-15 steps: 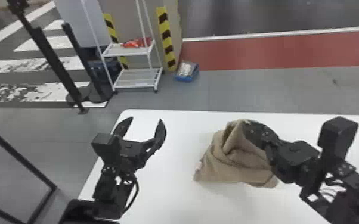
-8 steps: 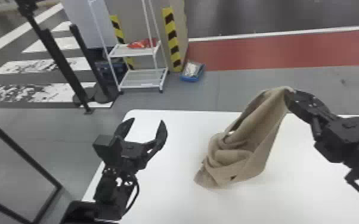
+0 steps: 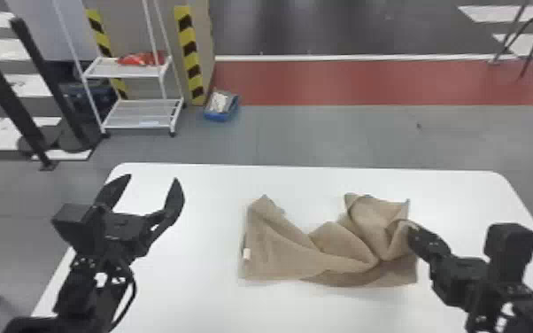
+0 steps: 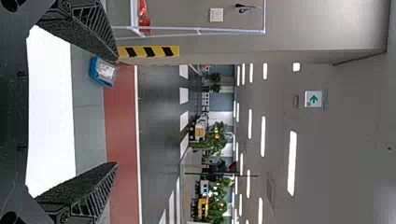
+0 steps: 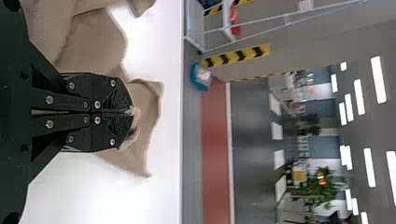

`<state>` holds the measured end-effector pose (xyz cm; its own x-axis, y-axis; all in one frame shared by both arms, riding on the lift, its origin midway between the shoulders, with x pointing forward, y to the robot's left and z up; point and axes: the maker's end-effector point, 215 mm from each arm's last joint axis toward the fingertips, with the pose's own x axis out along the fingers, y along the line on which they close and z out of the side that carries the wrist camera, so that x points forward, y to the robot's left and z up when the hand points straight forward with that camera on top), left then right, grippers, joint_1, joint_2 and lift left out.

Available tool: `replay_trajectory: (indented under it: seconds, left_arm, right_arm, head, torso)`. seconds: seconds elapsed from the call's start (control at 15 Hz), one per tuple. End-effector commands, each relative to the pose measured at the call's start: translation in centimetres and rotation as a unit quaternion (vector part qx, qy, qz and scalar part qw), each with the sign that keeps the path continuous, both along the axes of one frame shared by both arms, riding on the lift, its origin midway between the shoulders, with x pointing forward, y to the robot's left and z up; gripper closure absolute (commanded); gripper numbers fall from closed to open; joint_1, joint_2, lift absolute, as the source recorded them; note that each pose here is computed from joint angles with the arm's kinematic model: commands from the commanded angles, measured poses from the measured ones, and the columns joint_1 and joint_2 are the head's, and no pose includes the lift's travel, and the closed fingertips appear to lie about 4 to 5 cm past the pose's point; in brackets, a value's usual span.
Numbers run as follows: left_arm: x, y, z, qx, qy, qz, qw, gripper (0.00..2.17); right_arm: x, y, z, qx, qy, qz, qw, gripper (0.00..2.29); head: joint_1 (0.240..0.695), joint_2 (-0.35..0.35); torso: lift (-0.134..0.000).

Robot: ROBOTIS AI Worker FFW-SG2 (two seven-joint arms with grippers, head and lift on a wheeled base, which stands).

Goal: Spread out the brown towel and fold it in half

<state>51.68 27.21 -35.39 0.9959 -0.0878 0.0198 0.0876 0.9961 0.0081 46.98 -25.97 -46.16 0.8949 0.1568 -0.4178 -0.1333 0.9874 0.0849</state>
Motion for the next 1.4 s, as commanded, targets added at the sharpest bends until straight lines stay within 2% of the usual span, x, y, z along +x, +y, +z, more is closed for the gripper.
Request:
replay_trajectory:
  seconds: [0.0,0.2,0.33,0.47,0.53,0.6,0.87,1.0,1.33]
  left_arm:
    - [0.0,-0.1,-0.1,0.0,0.001,-0.001,1.0,0.09]
    - [-0.1,-1.4,-0.5,-0.001,0.005,-0.013,0.9999,0.09]
    - [-0.4,-2.7,-1.3,0.001,0.012,-0.024,0.9996,0.09]
    - [-0.4,-3.3,-1.6,-0.002,0.016,-0.029,0.9995,0.1]
    - [-0.5,-3.7,-1.9,-0.005,0.02,-0.033,0.9993,0.17]
    - [-0.6,-4.7,-2.7,-0.007,0.032,-0.041,0.9986,0.27]
    - [-1.7,-7.9,-7.5,-0.011,0.092,-0.062,0.9938,0.28]
    - [-2.6,-9.5,-10.5,-0.008,0.14,-0.067,0.9879,0.28]
    - [-4.9,-12.0,-16.2,0.016,0.21,-0.071,0.9749,0.28]
  right_arm:
    - [-2.3,-2.1,-5.2,-0.023,0.069,-0.022,0.9971,1.77]
    - [-3.3,-4.6,-6.7,-0.031,0.086,-0.048,0.9947,1.77]
    - [-4.9,-6.1,-9.0,-0.03,0.123,-0.07,0.9895,1.77]
    - [-5.2,-7.6,-9.3,-0.029,0.124,-0.087,0.988,1.77]
    - [-5.4,-8.4,-9.0,-0.032,0.121,-0.094,0.9876,1.77]
    - [-5.6,-8.8,-9.0,-0.034,0.121,-0.1,0.987,1.77]
    - [-5.9,-10.1,-8.8,-0.025,0.116,-0.115,0.9864,1.77]
    - [-6.0,-10.1,-8.5,-0.018,0.107,-0.116,0.9874,1.77]
    - [-5.3,-8.9,-7.9,-0.014,0.087,-0.101,0.9909,1.77]
  head:
    - [0.695,0.025]
    - [0.695,-0.014]
    - [0.695,-0.049]
    - [0.695,-0.078]
    - [0.695,-0.092]
    - [0.695,-0.101]
    - [0.695,-0.162]
    - [0.695,-0.197]
    - [0.695,-0.231]
  torso:
    - [0.0]
    - [0.0]
    - [0.0]
    - [0.0]
    - [0.0]
    - [0.0]
    - [0.0]
    - [0.0]
    - [0.0]
